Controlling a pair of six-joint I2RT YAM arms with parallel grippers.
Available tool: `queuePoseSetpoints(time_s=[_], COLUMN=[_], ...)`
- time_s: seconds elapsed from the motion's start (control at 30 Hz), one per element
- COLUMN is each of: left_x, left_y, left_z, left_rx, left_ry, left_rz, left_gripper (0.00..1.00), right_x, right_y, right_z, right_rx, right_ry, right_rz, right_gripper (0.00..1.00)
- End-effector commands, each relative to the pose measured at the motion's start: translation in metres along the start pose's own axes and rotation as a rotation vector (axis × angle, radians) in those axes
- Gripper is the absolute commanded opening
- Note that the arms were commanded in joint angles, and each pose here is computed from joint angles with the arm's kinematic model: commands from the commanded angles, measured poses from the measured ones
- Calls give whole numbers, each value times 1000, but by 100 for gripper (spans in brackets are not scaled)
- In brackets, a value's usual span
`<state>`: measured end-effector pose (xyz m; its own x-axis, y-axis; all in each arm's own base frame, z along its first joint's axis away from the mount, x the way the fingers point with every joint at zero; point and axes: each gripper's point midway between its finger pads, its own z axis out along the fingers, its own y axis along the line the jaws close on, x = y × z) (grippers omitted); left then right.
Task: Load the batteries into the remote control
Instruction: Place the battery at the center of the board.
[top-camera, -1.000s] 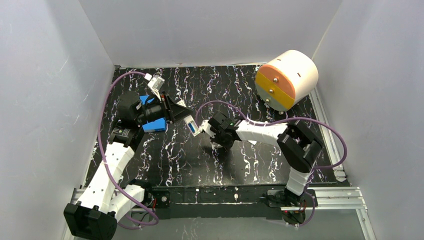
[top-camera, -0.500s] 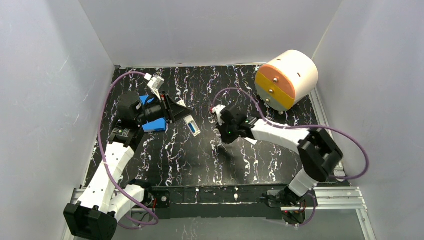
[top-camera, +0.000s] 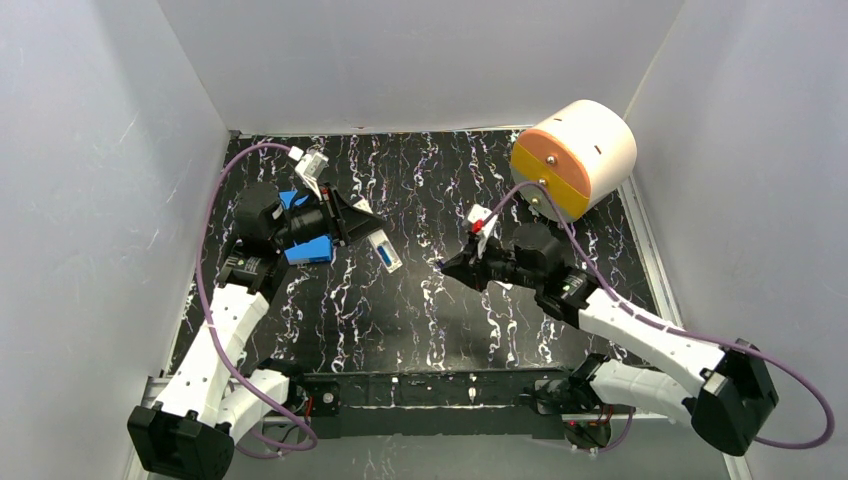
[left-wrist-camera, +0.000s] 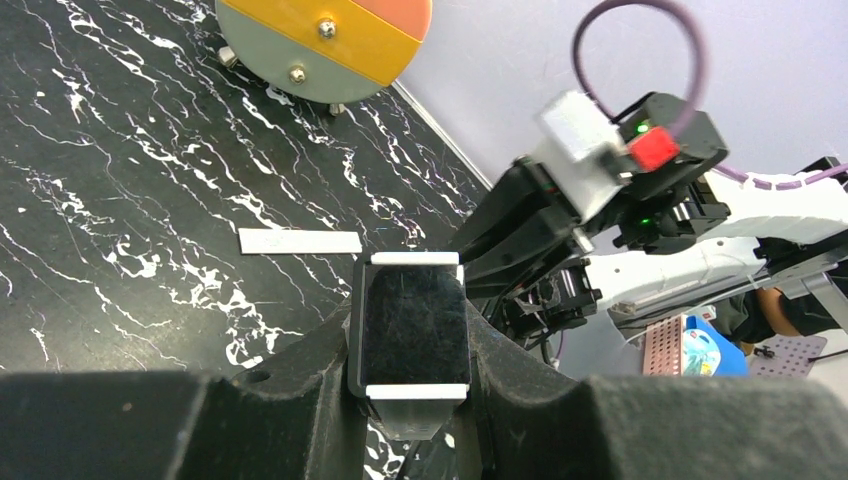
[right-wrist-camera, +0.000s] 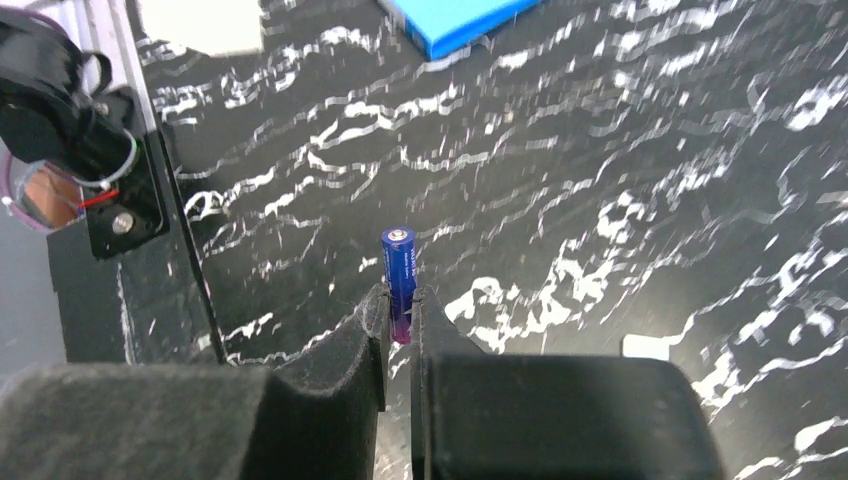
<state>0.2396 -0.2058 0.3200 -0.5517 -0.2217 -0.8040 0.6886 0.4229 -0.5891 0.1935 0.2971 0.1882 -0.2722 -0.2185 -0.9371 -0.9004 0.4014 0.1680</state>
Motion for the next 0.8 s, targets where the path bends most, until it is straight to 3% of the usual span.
queuePoseSetpoints(time_s=[0.0, 0.4, 0.53, 0.77], left_x=[-17, -14, -15, -15], left_y=[-10, -5, -11, -21], left_z=[-1, 8, 9, 3], left_rx=[23, 60, 95, 131], left_ry=[-34, -18, -22, -47], left_rz=[31, -31, -27, 48], left_gripper=[1, 2, 2, 2], right_x=[-63, -112, -105, -57], right_y=[9, 7, -15, -61], right_z=[-12, -41, -35, -29], right_rx=[-29, 69, 186, 492], right_ry=[-198, -321, -261, -38], right_rz=[-191, -185, -51, 299], right_gripper=[5, 4, 9, 8])
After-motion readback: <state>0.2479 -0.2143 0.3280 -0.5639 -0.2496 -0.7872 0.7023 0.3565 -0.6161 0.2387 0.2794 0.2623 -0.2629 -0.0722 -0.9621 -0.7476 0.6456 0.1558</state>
